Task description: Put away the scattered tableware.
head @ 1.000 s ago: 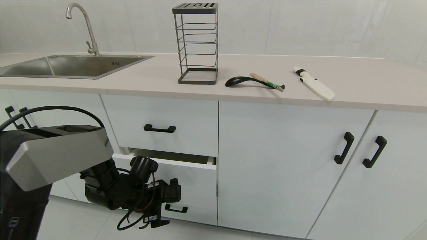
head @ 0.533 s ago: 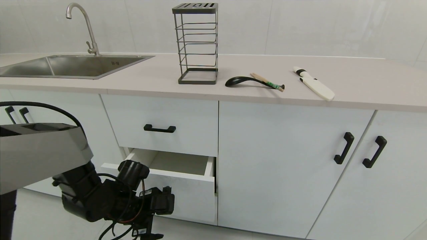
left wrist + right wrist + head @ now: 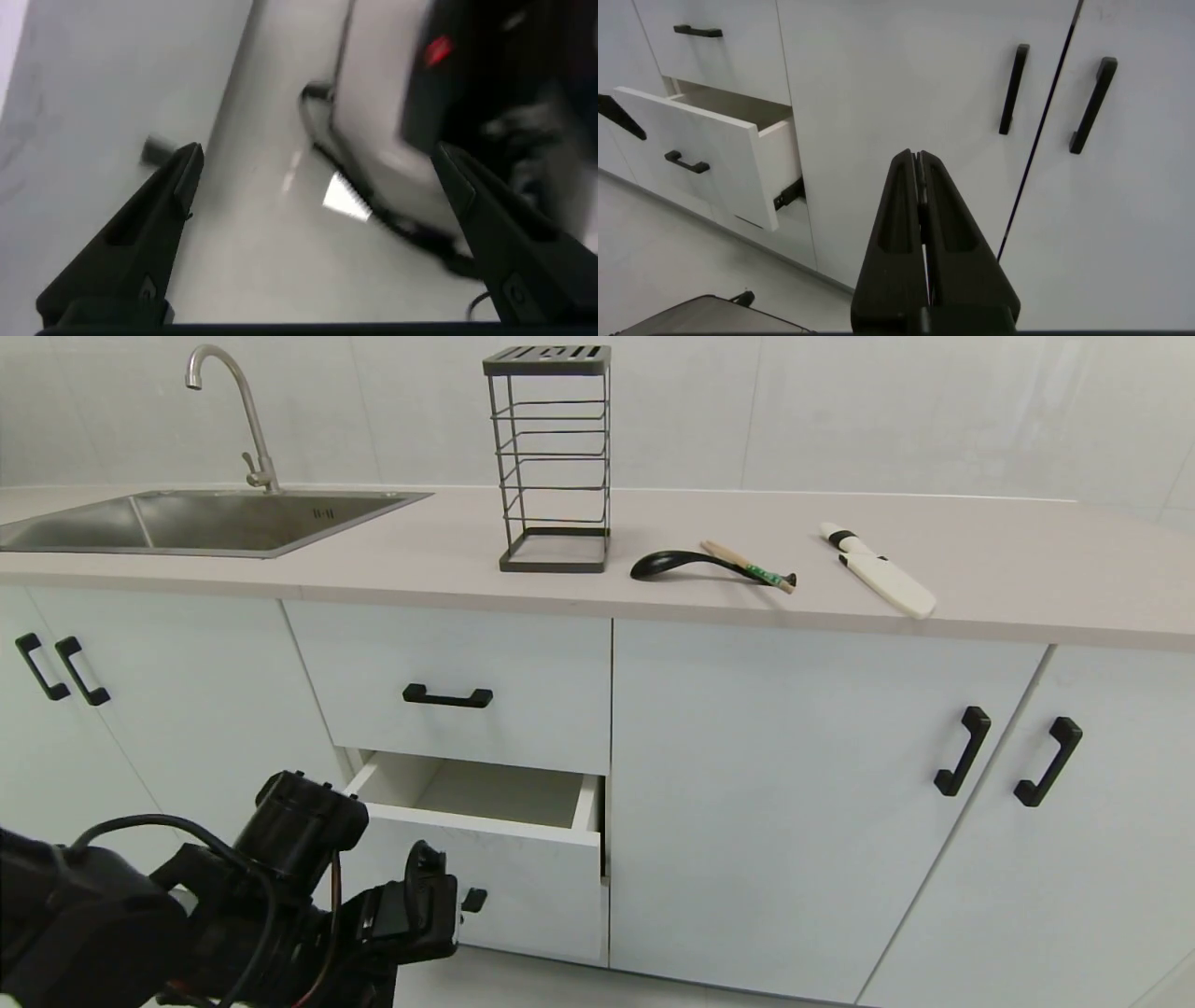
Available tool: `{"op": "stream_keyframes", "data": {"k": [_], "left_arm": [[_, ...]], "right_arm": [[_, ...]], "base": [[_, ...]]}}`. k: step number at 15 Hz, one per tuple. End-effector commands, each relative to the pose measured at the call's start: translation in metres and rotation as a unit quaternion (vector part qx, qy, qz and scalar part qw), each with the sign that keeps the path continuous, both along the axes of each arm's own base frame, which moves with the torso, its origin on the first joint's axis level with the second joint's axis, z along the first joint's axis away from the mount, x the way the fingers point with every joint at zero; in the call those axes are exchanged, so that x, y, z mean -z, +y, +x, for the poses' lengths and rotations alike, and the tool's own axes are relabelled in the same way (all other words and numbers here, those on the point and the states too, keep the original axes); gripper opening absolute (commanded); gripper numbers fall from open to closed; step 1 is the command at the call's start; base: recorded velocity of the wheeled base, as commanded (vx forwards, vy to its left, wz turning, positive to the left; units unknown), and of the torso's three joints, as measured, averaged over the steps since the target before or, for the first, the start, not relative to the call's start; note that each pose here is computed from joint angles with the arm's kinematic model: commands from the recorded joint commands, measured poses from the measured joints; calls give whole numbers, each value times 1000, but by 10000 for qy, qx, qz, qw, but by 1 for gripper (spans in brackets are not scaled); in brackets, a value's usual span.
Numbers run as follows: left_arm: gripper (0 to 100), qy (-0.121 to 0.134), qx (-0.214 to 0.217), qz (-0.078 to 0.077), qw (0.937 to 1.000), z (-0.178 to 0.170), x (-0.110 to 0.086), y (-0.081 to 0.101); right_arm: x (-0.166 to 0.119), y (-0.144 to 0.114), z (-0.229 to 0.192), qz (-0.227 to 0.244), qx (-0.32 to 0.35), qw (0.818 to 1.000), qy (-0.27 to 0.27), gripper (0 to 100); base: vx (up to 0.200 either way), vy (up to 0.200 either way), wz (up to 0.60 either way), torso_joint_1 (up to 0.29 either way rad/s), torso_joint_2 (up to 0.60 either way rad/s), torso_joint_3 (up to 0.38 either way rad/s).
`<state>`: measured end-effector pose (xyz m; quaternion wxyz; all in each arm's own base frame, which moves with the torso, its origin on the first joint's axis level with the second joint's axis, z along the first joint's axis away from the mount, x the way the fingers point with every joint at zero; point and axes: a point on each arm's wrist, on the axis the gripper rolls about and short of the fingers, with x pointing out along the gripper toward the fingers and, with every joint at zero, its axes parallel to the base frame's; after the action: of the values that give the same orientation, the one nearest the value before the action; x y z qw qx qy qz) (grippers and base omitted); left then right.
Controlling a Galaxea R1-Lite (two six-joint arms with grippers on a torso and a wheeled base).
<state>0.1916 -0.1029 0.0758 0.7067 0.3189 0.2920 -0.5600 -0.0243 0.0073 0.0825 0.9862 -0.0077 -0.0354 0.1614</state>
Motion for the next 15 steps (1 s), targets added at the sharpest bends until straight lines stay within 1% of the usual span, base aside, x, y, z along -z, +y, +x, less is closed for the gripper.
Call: {"op": "stream_keyframes", "data": {"k": [1, 2, 3, 4, 5, 6, 7, 9, 10, 11, 12, 13, 15], "left_arm": [[100, -612, 224, -504, 9966, -6, -32, -9], [100, -827, 125, -669, 9942, 6, -40, -12], [100, -897, 5, -741, 9932, 13, -44, -12], [100, -897, -99, -749, 9931, 17, -44, -10], [100, -802, -385, -655, 9939, 29, -35, 1], [100, -699, -559, -587, 9943, 38, -26, 7], [100, -654, -662, -553, 9941, 47, -18, 9], [100, -480, -761, -469, 9948, 63, -1, 9], [100, -461, -760, -433, 9951, 75, 6, 8], [100, -475, -759, -407, 9951, 83, 10, 8], [100, -516, -686, -356, 9957, 97, 18, 6], [100, -543, -591, -389, 9960, 104, 21, 3], [100, -603, -547, -390, 9959, 117, 25, 0]], "right_arm": [[0, 0, 0, 31, -6, 10000, 14, 0], [0, 0, 0, 39, -6, 10000, 17, 0], [0, 0, 0, 39, -6, 10000, 17, 0], [0, 0, 0, 39, -6, 10000, 17, 0], [0, 0, 0, 60, -8, 10000, 24, 0], [0, 0, 0, 60, -8, 10000, 24, 0], [0, 0, 0, 60, -8, 10000, 24, 0], [0, 0, 0, 68, -8, 10000, 26, 0], [0, 0, 0, 68, -8, 10000, 26, 0], [0, 0, 0, 68, -8, 10000, 26, 0], [0, 0, 0, 68, -8, 10000, 26, 0], [0, 0, 0, 68, -8, 10000, 26, 0], [0, 0, 0, 68, -8, 10000, 26, 0]], "base": [[0, 0, 0, 0, 0, 0], [0, 0, 0, 0, 0, 0], [0, 0, 0, 0, 0, 0], [0, 0, 0, 0, 0, 0], [0, 0, 0, 0, 0, 0], [0, 0, 0, 0, 0, 0], [0, 0, 0, 0, 0, 0], [0, 0, 0, 0, 0, 0], [0, 0, 0, 0, 0, 0], [0, 0, 0, 0, 0, 0], [0, 0, 0, 0, 0, 0], [0, 0, 0, 0, 0, 0], [0, 0, 0, 0, 0, 0]]}}
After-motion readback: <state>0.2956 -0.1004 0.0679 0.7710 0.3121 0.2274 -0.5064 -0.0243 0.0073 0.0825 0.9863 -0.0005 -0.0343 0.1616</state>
